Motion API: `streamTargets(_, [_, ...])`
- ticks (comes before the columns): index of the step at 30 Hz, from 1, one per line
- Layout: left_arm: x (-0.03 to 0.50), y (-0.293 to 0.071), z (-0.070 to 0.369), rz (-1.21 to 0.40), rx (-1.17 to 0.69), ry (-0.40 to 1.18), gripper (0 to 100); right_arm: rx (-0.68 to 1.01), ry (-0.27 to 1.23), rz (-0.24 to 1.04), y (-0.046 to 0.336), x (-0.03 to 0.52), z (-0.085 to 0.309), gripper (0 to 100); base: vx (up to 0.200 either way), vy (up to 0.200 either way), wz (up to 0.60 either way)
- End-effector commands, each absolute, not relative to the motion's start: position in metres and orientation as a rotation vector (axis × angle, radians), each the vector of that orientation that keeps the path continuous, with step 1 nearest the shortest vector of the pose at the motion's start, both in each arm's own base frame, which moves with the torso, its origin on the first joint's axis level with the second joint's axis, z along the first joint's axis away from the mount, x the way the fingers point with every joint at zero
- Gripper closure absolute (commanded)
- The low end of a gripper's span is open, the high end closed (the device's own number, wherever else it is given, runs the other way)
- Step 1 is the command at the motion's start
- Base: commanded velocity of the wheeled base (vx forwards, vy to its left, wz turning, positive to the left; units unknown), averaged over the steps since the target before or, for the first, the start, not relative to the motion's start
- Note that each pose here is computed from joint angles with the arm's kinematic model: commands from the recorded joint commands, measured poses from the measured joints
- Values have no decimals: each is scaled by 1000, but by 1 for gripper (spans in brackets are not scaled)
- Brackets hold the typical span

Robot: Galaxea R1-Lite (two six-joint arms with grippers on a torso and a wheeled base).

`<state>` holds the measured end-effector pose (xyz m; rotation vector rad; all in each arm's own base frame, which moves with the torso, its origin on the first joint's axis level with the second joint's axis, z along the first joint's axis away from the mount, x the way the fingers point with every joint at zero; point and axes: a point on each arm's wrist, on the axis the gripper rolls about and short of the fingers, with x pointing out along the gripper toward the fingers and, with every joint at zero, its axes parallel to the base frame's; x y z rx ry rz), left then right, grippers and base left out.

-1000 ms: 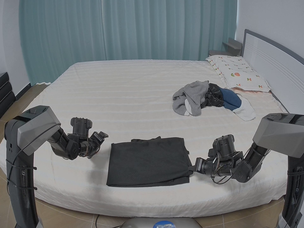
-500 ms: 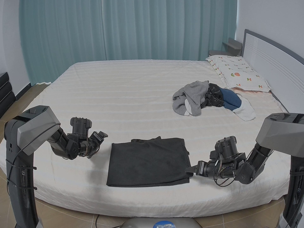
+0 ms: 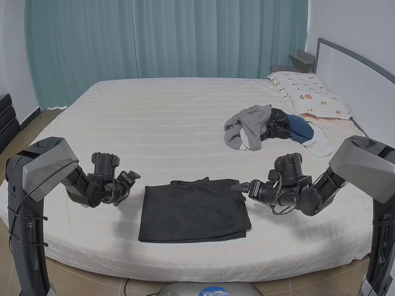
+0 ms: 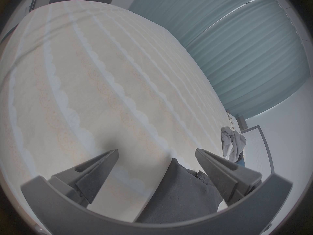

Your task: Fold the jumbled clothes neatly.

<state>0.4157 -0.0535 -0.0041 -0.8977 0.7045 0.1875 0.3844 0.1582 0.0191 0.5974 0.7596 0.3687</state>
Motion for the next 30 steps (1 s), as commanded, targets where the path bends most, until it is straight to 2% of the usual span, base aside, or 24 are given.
streamTargets(1, [415,-53,-3,187,-899,705,0,620,784,311,169,419,-11,0,0,0,0])
streamTargets(10, [415,-53,-3,187,-899,705,0,667,758,280,178,447,-25,0,0,0,0])
streamTargets(11, [415,-53,-3,187,-899,705,0,667,757,280,179,448,-27,100,0,0,0])
streamTargets(21, [414,-54,-3,185,-899,704,0,667,678,221,174,467,-29,100,0,0,0])
streamTargets(30, [416,-65,0,92,-910,732,0,676,663,204,165,469,-24,100,0,0,0])
